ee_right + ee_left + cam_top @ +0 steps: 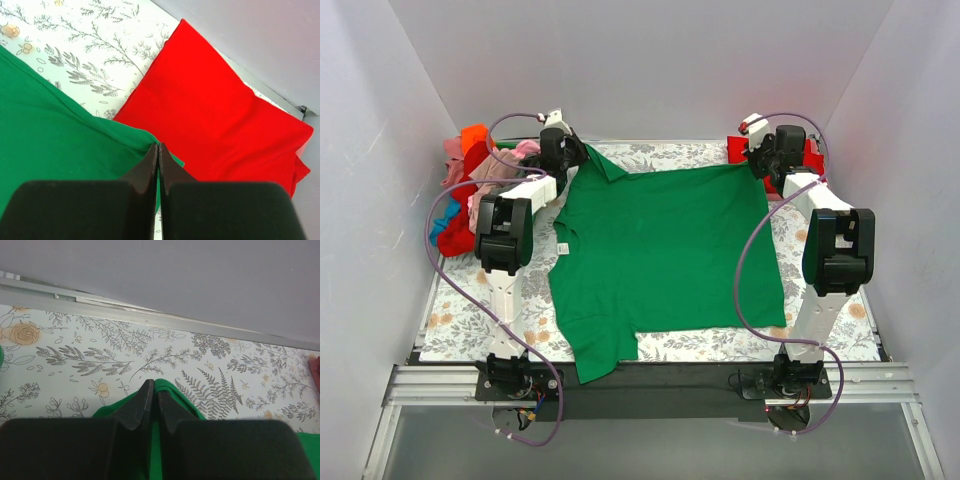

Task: Fold and stack the t-shirts
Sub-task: Flatten the tshirt out, then fold the tshirt

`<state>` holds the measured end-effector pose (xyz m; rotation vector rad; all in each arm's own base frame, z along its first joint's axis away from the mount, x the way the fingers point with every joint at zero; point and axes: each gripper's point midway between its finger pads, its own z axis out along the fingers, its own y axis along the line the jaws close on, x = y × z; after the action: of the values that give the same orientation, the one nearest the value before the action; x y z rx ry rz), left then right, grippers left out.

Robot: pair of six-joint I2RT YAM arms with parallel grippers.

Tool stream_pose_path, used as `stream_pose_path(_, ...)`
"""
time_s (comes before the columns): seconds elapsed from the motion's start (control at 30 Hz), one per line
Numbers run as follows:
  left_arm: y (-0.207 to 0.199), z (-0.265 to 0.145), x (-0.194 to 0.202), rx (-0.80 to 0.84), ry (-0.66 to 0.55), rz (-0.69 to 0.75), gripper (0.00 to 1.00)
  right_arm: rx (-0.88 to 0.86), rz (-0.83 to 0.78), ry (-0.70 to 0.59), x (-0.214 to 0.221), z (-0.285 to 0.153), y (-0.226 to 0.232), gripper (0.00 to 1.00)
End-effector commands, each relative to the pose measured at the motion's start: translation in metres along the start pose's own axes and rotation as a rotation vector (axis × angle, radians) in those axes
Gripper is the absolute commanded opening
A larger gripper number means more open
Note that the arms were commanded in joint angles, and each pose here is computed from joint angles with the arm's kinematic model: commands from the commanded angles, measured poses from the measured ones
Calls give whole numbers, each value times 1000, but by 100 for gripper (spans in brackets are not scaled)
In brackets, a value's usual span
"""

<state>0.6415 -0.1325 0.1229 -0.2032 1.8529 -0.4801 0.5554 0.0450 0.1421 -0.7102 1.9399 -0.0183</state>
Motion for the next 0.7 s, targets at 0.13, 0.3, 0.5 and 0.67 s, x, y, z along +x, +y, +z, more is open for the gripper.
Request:
stream_pose_path(0.13, -13, -3, -39, 26, -81, -3, 0, 42, 5, -39, -22, -1, -15, 1)
stream_pose_path(0.3, -16, -2, -35, 49, -70, 1, 0, 32, 5, -34, -19, 0, -12, 2)
stream_pose_path(0.5, -15, -3, -23, 70, -40, 27, 0, 13, 1, -23, -12, 0, -6, 2)
stream_pose_path(0.67, -16, -3, -18, 85, -27, 47, 0, 4, -4, -16, -8, -2, -3, 2)
